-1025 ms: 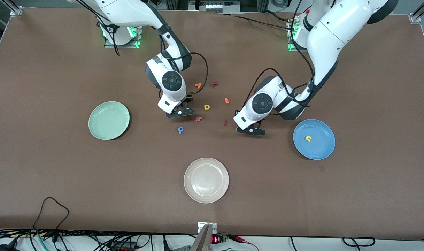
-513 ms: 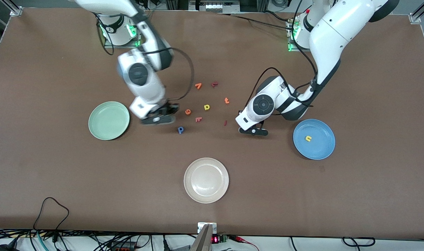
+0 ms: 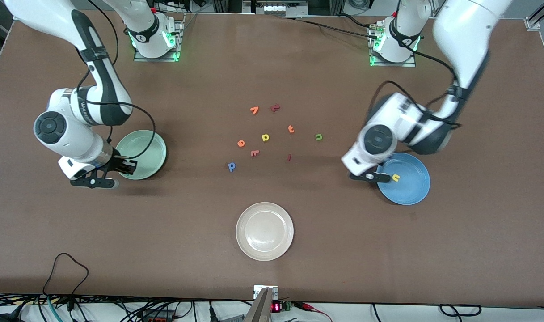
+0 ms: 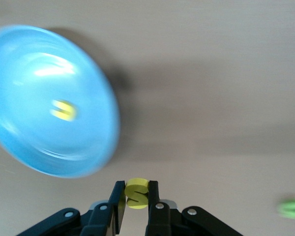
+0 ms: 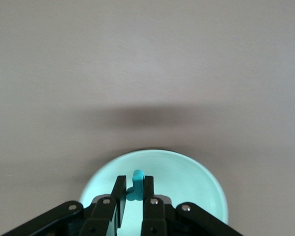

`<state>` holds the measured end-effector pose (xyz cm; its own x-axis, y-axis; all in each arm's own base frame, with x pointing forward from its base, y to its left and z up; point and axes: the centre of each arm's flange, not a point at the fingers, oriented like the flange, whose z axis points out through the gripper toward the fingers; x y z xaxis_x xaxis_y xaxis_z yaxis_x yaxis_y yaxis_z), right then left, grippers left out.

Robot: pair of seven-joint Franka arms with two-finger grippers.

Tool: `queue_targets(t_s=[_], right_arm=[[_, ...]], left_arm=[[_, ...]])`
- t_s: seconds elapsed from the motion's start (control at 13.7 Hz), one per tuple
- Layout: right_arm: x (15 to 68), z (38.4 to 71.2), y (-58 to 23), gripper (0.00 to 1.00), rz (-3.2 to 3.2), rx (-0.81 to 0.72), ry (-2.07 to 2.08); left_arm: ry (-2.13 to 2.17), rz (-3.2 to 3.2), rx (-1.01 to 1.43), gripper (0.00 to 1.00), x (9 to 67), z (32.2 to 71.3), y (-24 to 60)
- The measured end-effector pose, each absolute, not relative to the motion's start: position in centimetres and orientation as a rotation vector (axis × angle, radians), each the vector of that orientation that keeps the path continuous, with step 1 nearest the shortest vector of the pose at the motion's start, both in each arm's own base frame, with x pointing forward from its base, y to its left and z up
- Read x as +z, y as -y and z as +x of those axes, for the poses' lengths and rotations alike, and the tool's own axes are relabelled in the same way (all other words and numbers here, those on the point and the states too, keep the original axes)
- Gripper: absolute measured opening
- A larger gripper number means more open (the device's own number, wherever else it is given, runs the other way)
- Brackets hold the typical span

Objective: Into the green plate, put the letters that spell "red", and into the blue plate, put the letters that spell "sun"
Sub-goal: 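Drop the s into the blue plate while the right gripper drops teal into green plate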

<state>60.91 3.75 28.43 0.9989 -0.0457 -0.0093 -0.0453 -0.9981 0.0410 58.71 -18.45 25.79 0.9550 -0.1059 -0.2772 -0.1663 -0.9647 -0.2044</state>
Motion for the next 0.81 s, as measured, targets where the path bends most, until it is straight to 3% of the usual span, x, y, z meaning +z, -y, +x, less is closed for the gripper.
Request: queue_targets(t_s=[0.22,0.44,0.81], right_arm=[[25.6,59.1,-4.0,0.18,3.086,-0.151,0.042],[22.4,56.2,-4.0,0.18,3.070,-0.275,0.004],[19.8,54.2,-4.0,0.18,3.076,-0.246,-0.022]], left_arm=[[-0.259,-2.855,0.442,0.23,23.5,60.1,10.1],[-0.321,-2.842,0.396,0.23,19.6,60.2,7.2],[-0.459,-2.839,0.410,0.59,20.2,59.6,9.8]])
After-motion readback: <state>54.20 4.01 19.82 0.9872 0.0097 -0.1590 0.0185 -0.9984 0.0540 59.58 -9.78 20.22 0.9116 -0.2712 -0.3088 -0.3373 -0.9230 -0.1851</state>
